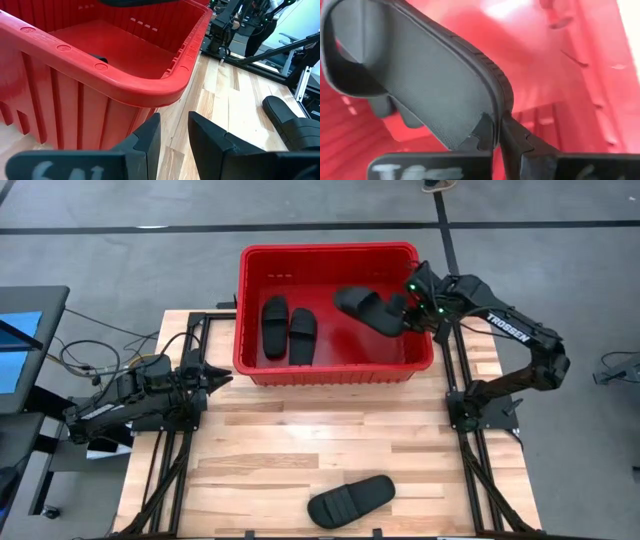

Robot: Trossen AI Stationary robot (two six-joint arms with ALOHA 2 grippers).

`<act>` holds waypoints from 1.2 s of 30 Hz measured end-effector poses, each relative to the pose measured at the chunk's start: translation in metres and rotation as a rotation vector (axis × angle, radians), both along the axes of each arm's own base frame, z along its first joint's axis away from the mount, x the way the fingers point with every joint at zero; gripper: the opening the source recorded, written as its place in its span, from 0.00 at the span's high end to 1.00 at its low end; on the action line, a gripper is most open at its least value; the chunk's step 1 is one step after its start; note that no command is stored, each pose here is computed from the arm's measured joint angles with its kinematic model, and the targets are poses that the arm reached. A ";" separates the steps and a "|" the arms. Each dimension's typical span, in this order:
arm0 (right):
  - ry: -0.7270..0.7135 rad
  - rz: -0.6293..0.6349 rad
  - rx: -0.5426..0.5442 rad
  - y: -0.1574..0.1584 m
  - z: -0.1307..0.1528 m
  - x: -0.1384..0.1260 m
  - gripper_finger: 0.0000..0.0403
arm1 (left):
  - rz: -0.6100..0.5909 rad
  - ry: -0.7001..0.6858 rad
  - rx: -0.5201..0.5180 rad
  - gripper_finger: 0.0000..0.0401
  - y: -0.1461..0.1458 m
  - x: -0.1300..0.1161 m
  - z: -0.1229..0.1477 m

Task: Pick and place slides into bin
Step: Put the top black slipper into the red bin

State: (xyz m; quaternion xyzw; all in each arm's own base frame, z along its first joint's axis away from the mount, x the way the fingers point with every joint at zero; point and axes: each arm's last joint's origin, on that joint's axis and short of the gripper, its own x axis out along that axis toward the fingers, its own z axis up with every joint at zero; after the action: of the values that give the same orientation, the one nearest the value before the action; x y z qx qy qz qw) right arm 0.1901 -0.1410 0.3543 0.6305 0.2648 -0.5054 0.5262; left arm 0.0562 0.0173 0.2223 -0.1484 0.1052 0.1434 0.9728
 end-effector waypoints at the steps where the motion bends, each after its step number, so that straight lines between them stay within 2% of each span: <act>1: -0.011 -0.013 -0.003 -0.002 -0.001 0.001 1.00 | 0.000 0.000 0.000 0.78 0.000 0.000 0.000; 14: -0.061 -0.205 -0.067 -0.009 -0.029 0.016 1.00 | 0.001 0.000 0.000 0.78 0.000 0.000 0.000; 23: -0.020 -0.362 -0.124 0.008 -0.044 0.026 1.00 | 0.001 0.001 0.000 0.78 0.000 0.000 0.000; 30: -0.010 -0.422 -0.107 0.019 -0.056 0.030 1.00 | 0.001 0.001 0.000 0.78 0.000 0.000 0.000; 36: -0.006 -0.473 -0.141 0.029 -0.060 0.033 1.00 | 0.002 0.001 0.000 0.78 0.000 0.000 0.000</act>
State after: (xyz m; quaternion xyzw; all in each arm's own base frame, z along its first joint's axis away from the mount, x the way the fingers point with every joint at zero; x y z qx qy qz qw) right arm 0.2235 -0.1118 0.2945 0.6379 0.0723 -0.6300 0.4369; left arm 0.0561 0.0173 0.2222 -0.1483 0.1054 0.1446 0.9726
